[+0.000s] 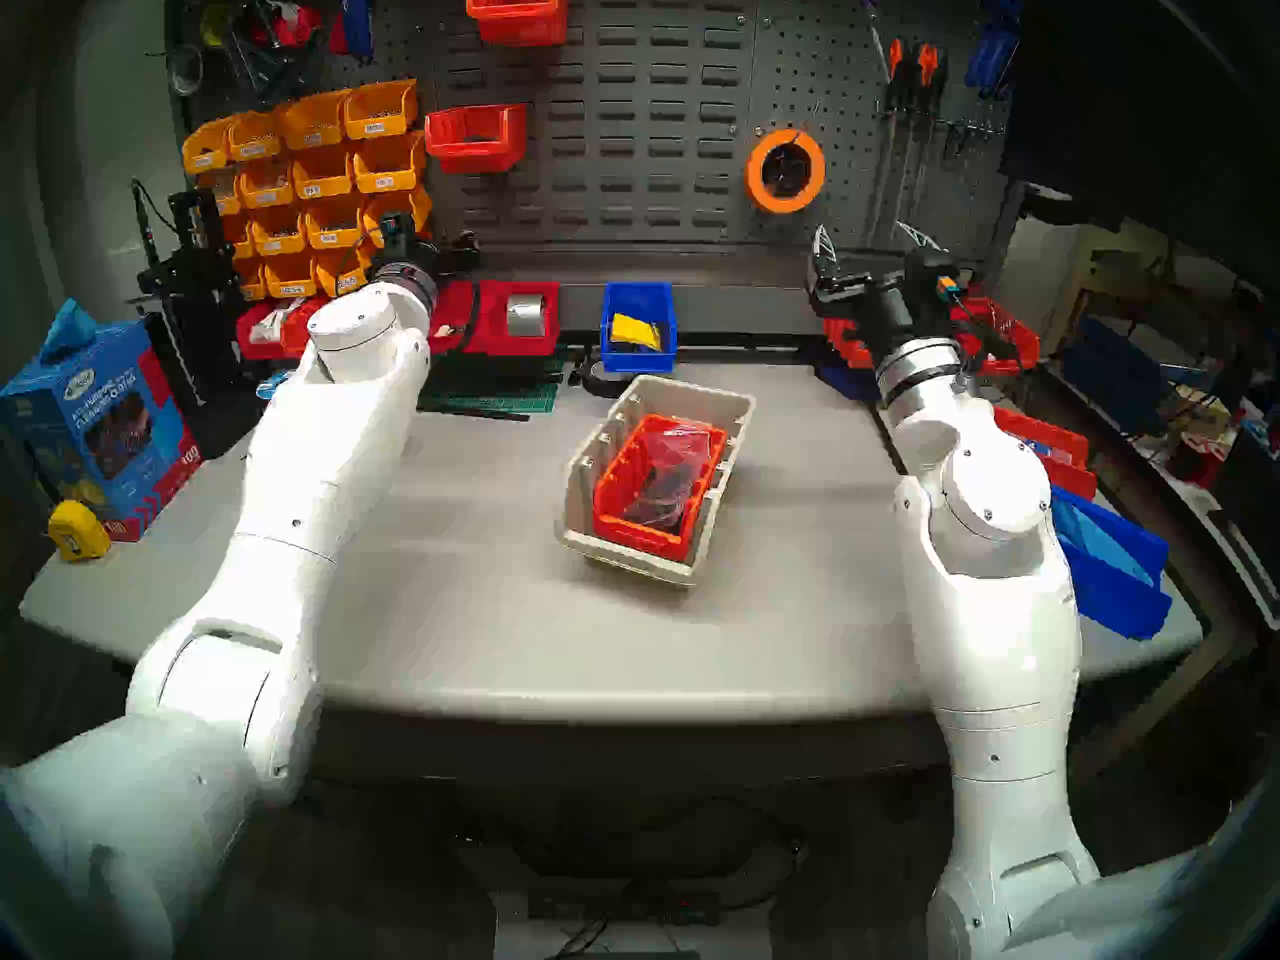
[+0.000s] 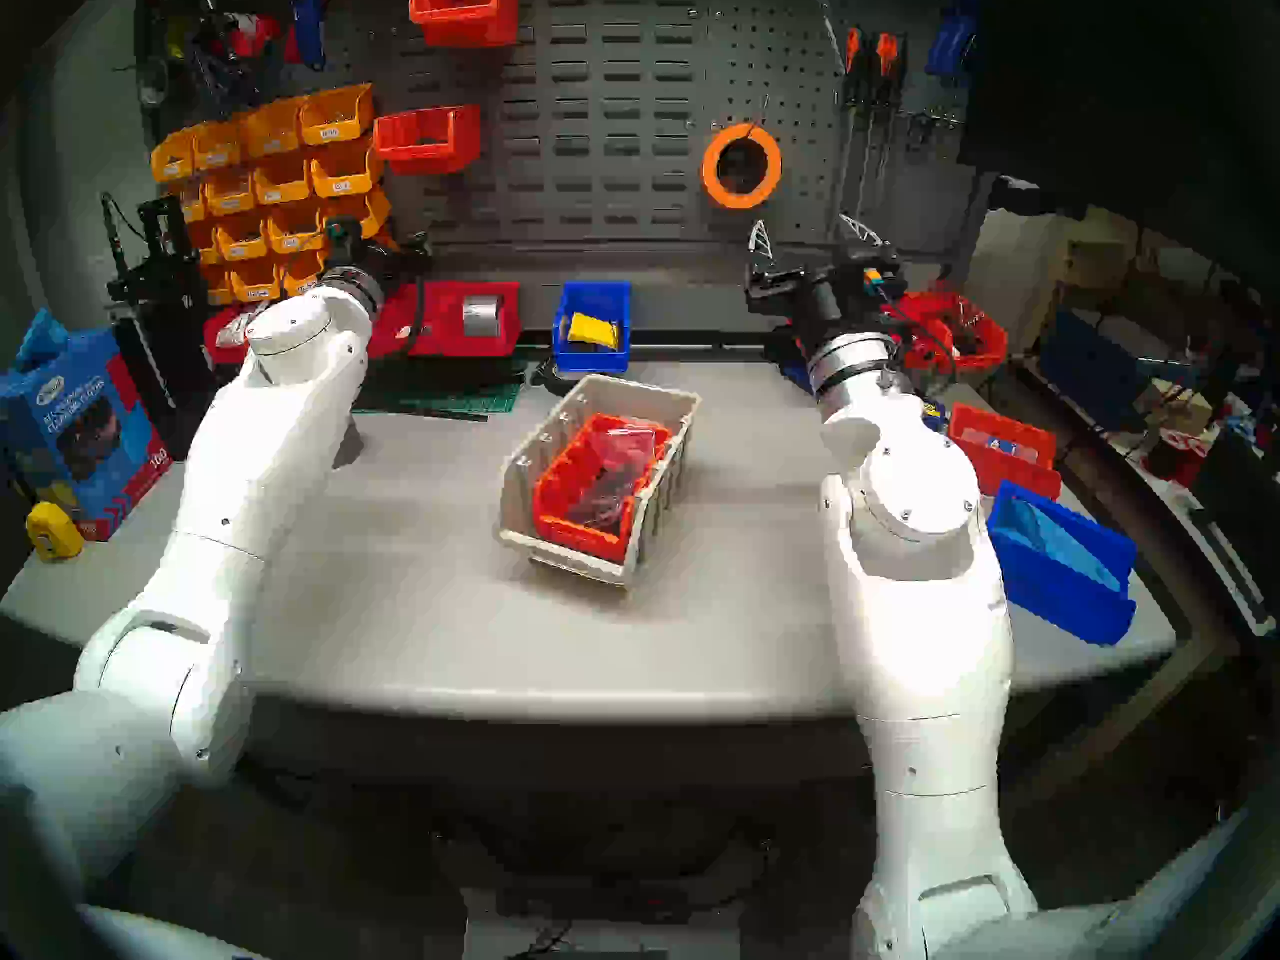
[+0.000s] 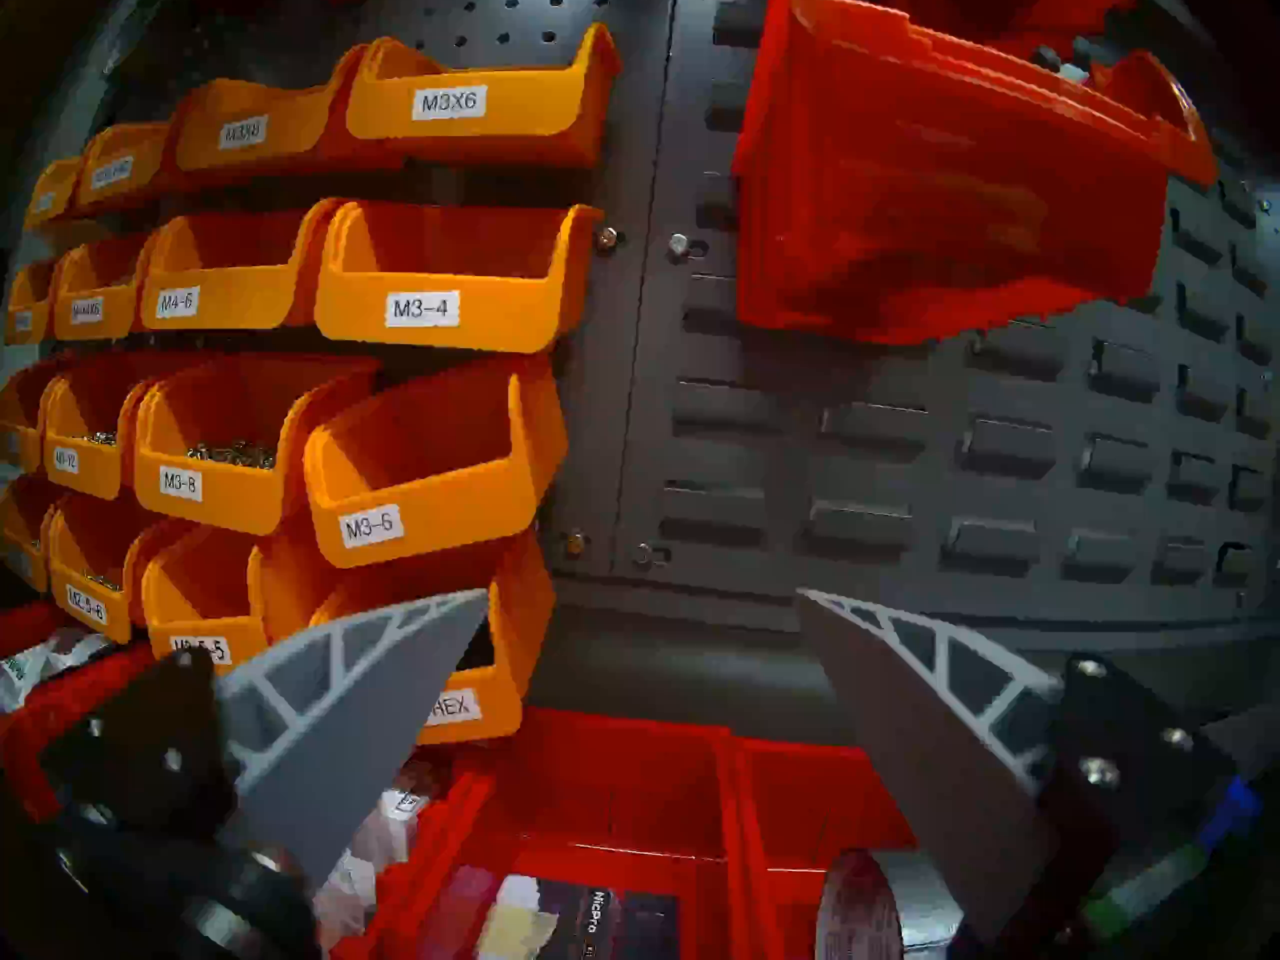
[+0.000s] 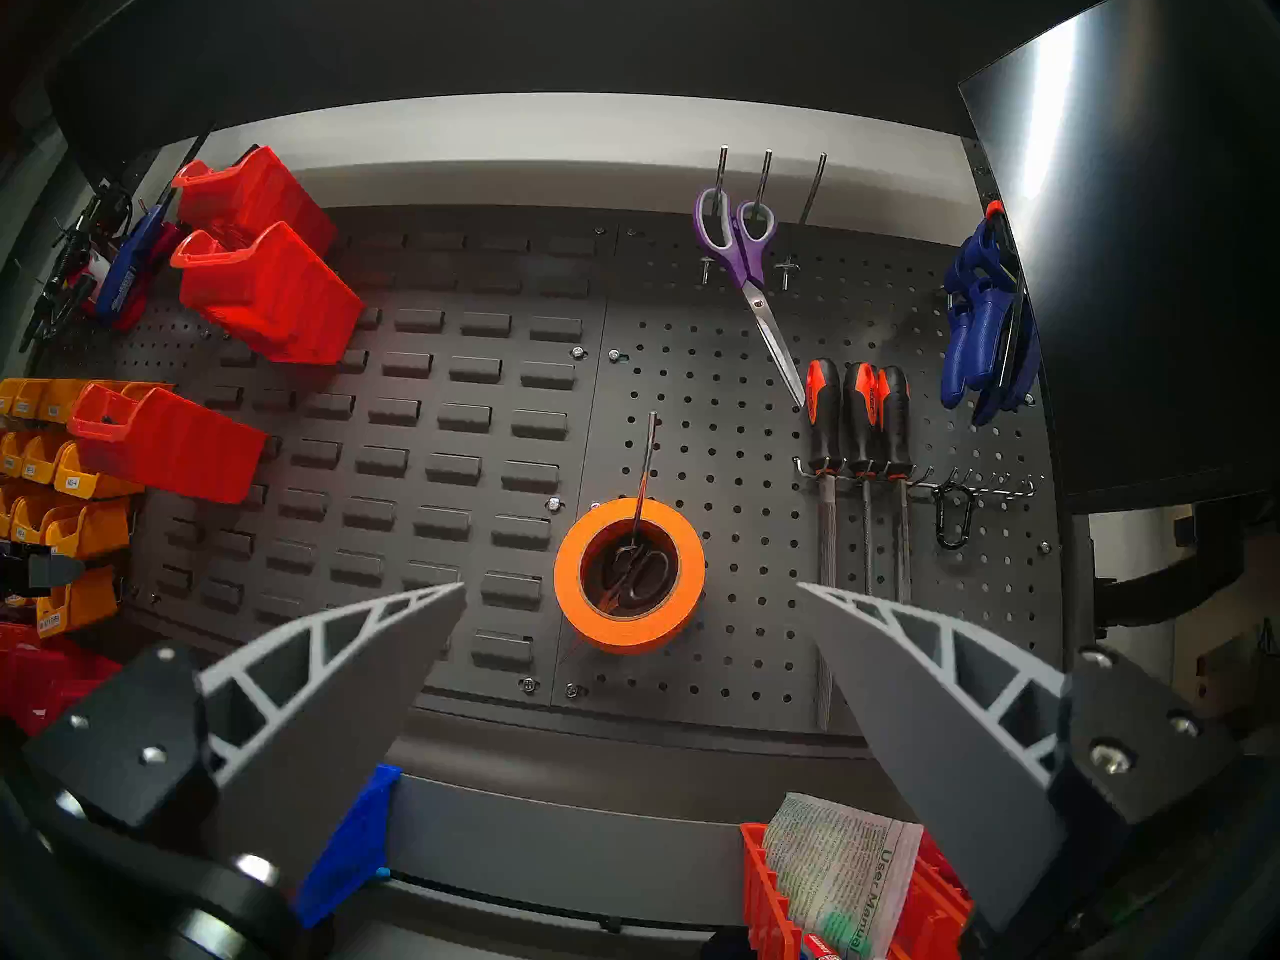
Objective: Hang all the unorganized tool boxes onto the wall
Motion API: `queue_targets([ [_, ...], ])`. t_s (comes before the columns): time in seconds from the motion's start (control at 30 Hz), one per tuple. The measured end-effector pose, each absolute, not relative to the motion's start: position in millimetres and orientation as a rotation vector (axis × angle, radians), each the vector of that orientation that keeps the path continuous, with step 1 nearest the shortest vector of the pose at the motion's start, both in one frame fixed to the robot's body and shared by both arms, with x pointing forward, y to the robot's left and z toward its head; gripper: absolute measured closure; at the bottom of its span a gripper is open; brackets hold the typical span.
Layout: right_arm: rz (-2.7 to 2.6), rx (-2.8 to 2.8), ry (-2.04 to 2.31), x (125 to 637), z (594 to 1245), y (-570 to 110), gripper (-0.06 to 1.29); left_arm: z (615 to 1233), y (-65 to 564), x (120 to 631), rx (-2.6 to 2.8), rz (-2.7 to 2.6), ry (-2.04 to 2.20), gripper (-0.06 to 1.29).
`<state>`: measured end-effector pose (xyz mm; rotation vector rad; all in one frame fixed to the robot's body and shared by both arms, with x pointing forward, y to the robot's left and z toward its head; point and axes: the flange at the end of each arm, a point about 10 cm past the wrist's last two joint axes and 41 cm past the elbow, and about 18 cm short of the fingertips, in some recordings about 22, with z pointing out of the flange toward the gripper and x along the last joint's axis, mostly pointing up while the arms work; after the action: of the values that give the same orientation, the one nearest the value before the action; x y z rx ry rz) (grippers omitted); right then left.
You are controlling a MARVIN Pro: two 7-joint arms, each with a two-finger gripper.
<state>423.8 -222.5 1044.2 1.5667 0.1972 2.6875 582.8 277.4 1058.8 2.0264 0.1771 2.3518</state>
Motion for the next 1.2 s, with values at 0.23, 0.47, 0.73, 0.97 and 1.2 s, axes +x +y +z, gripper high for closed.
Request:
queue_targets([
  [0.23,2.688,1.567,0.197,423.8,1044.2,-222.6,-0.02,1059.4,279.4,582.3,2.018,2.354,0.166,0.05],
  [0.47,2.688,1.566,0.197,423.8,1044.2,-222.5,-0.02,1059.5,280.5,582.1,2.015,2.355,0.163,0.05],
  [0.73,2.688,1.566,0.197,423.8,1044.3,-222.5,-0.02,1059.6,281.3,582.0,2.014,2.356,0.162,0.05],
  [0.97,2.688,1.566,0.197,423.8,1044.3,-222.5,-0.02,1059.7,281.7,581.9,2.015,2.358,0.161,0.05],
  [1.2,2.688,1.566,0.197,423.8,1044.3,-222.5,-0.02,1059.6,281.9,581.9,2.015,2.359,0.160,0.05],
])
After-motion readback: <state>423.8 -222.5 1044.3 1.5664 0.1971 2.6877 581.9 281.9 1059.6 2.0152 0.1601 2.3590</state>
